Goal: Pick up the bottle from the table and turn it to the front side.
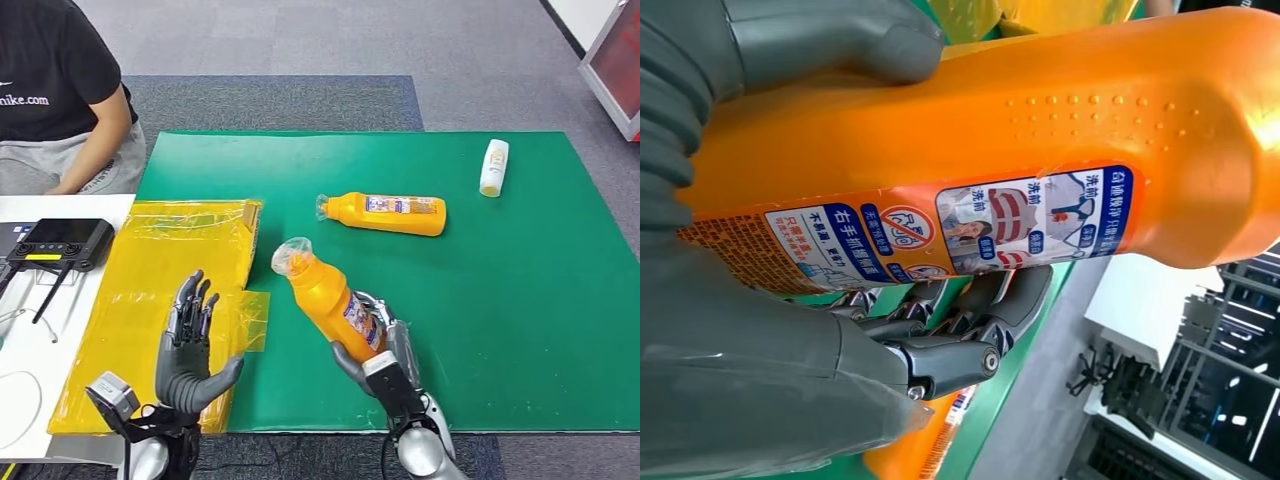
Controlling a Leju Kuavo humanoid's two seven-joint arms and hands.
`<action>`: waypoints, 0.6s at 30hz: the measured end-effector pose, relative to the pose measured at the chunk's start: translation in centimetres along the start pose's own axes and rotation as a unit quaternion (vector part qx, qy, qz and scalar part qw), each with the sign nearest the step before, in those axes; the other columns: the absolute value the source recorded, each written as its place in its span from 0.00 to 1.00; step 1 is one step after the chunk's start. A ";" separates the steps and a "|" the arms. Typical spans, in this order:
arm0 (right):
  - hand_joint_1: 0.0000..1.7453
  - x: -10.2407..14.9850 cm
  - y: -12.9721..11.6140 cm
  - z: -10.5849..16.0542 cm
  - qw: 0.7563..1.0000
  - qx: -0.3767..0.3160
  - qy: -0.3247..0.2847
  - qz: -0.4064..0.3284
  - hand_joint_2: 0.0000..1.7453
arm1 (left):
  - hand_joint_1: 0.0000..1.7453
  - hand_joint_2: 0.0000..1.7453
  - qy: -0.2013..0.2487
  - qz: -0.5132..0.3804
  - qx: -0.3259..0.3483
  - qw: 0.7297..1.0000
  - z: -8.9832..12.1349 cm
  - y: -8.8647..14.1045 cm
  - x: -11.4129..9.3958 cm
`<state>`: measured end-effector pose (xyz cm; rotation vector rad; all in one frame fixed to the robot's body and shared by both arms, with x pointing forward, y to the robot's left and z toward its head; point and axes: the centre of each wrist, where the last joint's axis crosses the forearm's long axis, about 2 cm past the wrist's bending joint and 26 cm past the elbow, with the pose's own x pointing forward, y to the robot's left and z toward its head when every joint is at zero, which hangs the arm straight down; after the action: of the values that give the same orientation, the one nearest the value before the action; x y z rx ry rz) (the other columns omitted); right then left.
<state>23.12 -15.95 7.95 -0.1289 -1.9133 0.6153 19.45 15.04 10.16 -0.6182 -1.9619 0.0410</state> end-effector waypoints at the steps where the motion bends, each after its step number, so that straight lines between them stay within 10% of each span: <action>1: 1.00 0.1 0.1 0.1 1.000 -0.001 -0.005 0.001 1.00 | 0.00 1.00 0.005 0.010 0.001 1.000 -0.1 -0.1 0.0; 18: 0.93 3.2 2.2 -0.7 0.997 0.011 -0.081 -0.012 1.00 | 0.00 1.00 -0.004 0.074 -0.035 0.997 -4.7 -1.4 -0.1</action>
<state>21.99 -12.66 9.79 -0.0428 -2.0599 0.6467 22.91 12.71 12.69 -0.8097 -1.9286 0.0672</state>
